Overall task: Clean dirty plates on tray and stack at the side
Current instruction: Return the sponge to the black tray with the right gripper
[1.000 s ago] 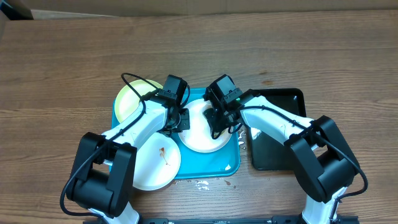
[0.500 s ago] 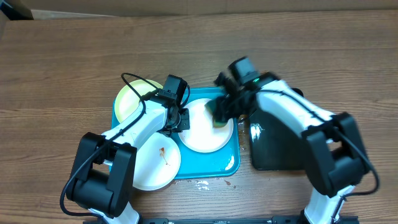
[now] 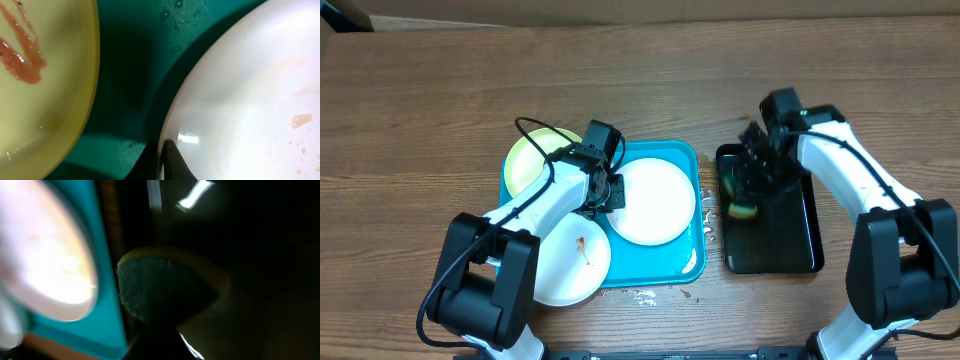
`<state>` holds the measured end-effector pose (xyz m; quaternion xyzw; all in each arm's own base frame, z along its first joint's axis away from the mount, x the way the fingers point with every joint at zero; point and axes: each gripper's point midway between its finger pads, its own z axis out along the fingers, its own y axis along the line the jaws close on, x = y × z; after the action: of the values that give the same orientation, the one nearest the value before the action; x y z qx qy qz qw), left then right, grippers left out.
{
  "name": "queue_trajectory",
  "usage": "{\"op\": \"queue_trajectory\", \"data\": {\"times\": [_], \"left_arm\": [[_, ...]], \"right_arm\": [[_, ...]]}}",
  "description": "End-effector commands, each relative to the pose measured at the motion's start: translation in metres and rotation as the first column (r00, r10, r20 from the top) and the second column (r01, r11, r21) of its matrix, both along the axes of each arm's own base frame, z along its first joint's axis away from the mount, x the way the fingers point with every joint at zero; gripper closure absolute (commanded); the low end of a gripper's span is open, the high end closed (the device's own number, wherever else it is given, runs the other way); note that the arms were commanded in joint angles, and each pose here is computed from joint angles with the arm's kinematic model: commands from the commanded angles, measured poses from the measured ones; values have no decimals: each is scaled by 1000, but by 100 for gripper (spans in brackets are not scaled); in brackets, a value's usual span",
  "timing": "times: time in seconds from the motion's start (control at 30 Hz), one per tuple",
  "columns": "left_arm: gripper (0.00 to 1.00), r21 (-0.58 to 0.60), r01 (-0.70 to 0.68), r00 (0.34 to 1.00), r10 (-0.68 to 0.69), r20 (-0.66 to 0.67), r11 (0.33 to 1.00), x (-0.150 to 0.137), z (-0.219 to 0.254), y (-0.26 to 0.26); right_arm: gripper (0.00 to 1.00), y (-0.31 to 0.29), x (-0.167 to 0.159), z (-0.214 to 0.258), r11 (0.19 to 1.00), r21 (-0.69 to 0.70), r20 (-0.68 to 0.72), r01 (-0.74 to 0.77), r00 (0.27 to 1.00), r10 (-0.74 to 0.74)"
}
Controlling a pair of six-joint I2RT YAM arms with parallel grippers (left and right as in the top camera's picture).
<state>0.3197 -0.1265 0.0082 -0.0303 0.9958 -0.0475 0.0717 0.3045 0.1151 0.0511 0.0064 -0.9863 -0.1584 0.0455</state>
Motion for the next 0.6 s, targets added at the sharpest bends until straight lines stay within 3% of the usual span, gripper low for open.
{"op": "queue_trajectory", "data": {"times": [0.0,0.2,0.23,0.3,0.4,0.57], "left_arm": [[96,27,3,1000,-2,-30,1000,-8,-9,3],[94,27,4,1000,-3,-30,1000,-8,-9,3],[94,27,4,1000,-3,-30,1000,-8,-9,3],[93,27,4,1000,-3,-31,1000,-8,-9,3],[90,27,3,1000,-2,-30,1000,-8,-9,3],[87,26,3,1000,-2,-30,1000,-8,-9,3]], "right_arm": [[96,-36,-8,-25,973,-206,9,104,994,-105],[96,-58,-7,-51,934,-316,80,166,986,-148],[91,-60,-8,-53,931,-326,83,166,986,-147],[62,-61,-12,-57,930,-330,79,164,986,-146],[45,-62,-16,-58,929,-334,64,159,987,-146],[38,-62,-25,-57,932,-335,29,141,990,-139]]}}
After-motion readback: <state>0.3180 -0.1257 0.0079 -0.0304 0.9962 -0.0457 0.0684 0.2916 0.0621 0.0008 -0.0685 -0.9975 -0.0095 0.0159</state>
